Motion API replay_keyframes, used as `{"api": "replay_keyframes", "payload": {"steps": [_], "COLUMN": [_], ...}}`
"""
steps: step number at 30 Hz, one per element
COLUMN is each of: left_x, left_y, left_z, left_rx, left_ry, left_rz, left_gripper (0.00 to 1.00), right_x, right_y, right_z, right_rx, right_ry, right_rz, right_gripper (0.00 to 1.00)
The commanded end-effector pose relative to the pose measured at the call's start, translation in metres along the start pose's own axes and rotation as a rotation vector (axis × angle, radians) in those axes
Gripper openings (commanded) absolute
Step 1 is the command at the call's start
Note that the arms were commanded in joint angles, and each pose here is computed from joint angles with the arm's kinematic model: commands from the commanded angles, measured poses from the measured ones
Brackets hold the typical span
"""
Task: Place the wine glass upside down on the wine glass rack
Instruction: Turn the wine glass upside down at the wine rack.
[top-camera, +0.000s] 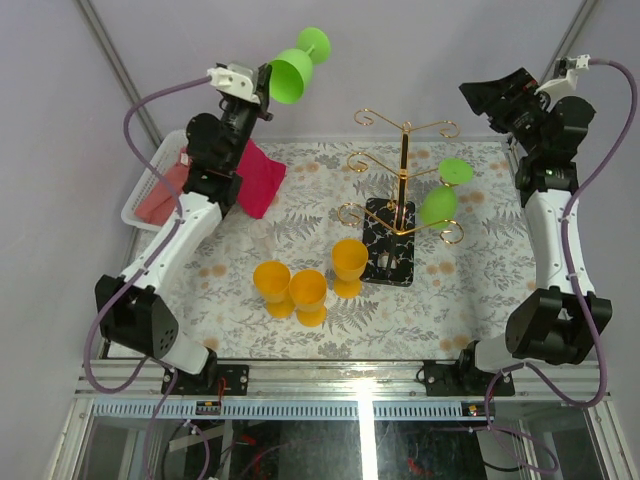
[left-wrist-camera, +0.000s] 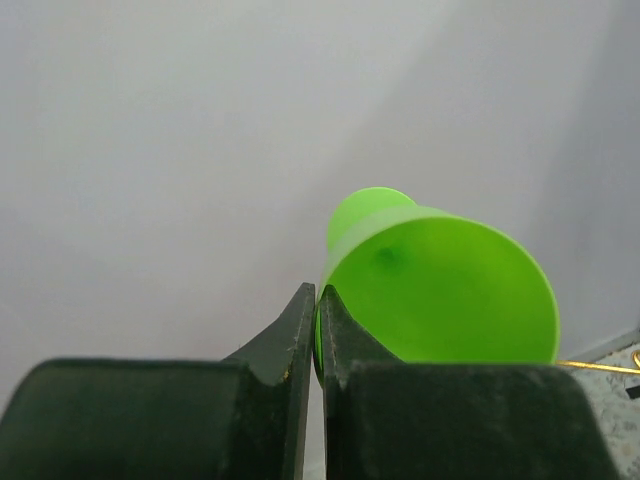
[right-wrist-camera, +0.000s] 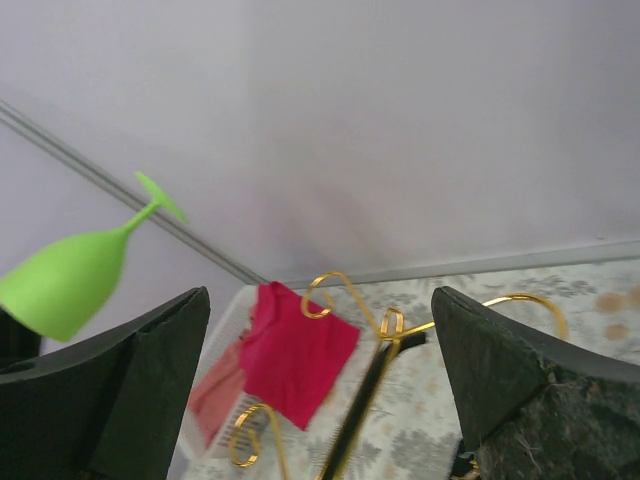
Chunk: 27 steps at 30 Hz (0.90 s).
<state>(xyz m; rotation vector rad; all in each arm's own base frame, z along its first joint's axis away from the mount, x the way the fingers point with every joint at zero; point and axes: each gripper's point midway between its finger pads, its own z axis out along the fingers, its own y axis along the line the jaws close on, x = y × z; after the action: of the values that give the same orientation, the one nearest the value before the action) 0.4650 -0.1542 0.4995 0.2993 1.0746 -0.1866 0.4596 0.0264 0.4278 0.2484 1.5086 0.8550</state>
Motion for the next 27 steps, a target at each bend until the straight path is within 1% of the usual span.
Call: {"api": "replay_keyframes", "payload": {"steps": [1,6,10,14,16,17,19,23,27], "left_x": [-0.024,-0.013,-0.008,-0.01,-0.01,-0.01,-0.01,0.003,0.01], "left_y": [-0.01,-0.025,-0.045,-0.064,-0.068,-0.07,-0.072,-0.079,-0.087], "left_z": [0.007,0.008,0.007,0.002,-0.002,-0.003,-0.009,-0.019,-0.026], "left_rx": [-0.08,-0.203,-0.268,-0.28,-0.281,-0.278,-0.277,-0.26,-0.266], "left_ry": [-0.234,-0.28,-0.303,-0.324,-0.33,-0.33,-0.341,-0.337,-0.334], "left_rz": [0.041,0.037,0.025,0.007,-0.013,-0.023,-0.049,-0.092,-0.104], "left_gripper": [0.0,0.0,0.0,0.0,0.0,0.0,0.0,0.0,0.0], "right_x": [-0.021,-0.011,0.003,0.023,0.026,0.035,0.042,0.052,0.061], "right_y": [0.053,0.098,0.119,0.131,0.144,0.138,0.14,0.148,0.156], "right_z": [0.013,0.034,0.055,0.075,0.077,0.085,0.091,0.1,0.105], "right_rx": [-0.126,-0.218,-0.284,-0.311,-0.332,-0.318,-0.329,-0.357,-0.383], "right_ry": [-0.089,-0.104,-0.085,-0.031,-0.026,-0.013,-0.001,0.037,0.065], "right_rz": [0.122,0.186,0.244,0.287,0.29,0.303,0.321,0.345,0.38], "right_gripper": [1.0,1.0,1.0,0.97,0.96,0.95,0.93,0.85,0.84]}}
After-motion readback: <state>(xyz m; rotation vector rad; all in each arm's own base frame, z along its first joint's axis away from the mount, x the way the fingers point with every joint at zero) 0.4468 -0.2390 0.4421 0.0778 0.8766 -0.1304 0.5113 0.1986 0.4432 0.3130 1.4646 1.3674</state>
